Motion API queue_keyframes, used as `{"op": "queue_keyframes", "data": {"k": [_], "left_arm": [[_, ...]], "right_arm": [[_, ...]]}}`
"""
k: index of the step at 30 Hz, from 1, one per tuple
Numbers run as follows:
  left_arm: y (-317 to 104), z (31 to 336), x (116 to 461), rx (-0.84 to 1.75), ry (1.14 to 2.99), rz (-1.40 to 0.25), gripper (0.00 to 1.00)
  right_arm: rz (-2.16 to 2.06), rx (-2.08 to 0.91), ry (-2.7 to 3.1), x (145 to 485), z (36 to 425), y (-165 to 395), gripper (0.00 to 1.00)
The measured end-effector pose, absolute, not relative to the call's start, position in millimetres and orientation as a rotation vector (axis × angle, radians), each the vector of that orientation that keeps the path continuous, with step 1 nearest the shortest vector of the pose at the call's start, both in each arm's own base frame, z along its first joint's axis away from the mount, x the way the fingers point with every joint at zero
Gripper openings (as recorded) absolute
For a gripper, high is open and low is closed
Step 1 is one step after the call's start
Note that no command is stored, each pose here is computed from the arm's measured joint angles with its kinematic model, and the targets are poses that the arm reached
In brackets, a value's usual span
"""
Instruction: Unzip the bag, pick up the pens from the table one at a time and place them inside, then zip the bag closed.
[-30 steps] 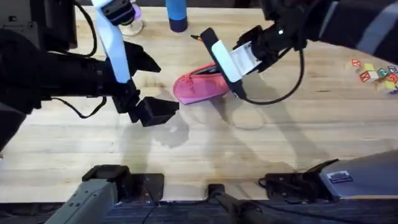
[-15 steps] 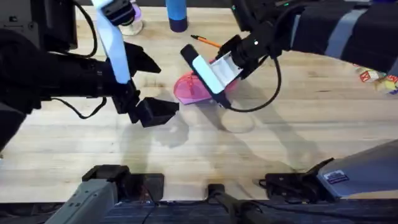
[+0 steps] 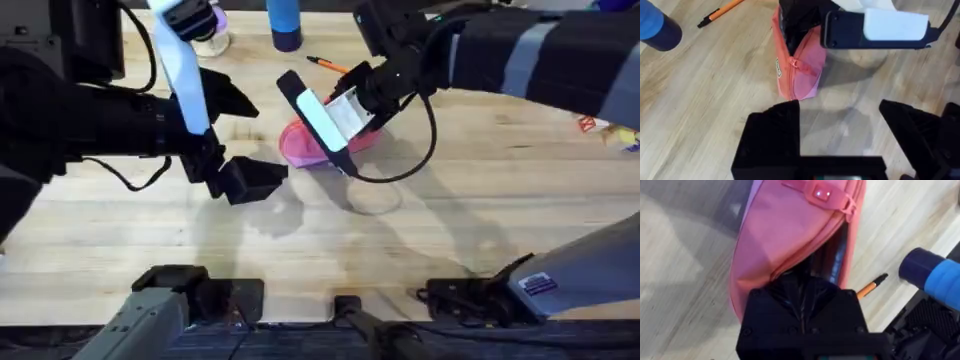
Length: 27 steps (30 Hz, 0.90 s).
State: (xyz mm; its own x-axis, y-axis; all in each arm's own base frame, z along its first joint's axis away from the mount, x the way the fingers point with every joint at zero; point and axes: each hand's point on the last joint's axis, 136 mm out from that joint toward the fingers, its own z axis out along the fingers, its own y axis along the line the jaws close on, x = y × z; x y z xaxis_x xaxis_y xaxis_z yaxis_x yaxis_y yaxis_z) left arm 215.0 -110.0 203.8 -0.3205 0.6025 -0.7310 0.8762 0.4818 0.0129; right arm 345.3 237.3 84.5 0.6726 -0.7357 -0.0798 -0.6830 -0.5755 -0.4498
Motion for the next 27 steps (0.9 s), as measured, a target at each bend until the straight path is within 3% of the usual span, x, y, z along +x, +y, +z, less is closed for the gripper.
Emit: {"op": "queue_keyframes", "data": {"k": [9,19,21,27], "left_arm": [[-110.0,203.8,215.0,1.217,2.045,-0.513,0.994],[-110.0,203.8,215.0,1.217,2.046,-0.513,0.993],[-110.0,203.8,215.0,1.217,2.045,-0.513,0.993],[-110.0,203.8,215.0,1.217,2.045,-0.513,0.994]], "right_arm": [[-0.122,-2.433,1.122,342.3,81.0,239.3,0.058],[-0.076,-2.45,1.166,333.5,78.6,235.5,0.922],[-0.067,-2.462,1.174,331.4,79.6,234.0,0.989],[-0.033,-2.495,1.198,323.0,79.0,228.7,0.995]]}}
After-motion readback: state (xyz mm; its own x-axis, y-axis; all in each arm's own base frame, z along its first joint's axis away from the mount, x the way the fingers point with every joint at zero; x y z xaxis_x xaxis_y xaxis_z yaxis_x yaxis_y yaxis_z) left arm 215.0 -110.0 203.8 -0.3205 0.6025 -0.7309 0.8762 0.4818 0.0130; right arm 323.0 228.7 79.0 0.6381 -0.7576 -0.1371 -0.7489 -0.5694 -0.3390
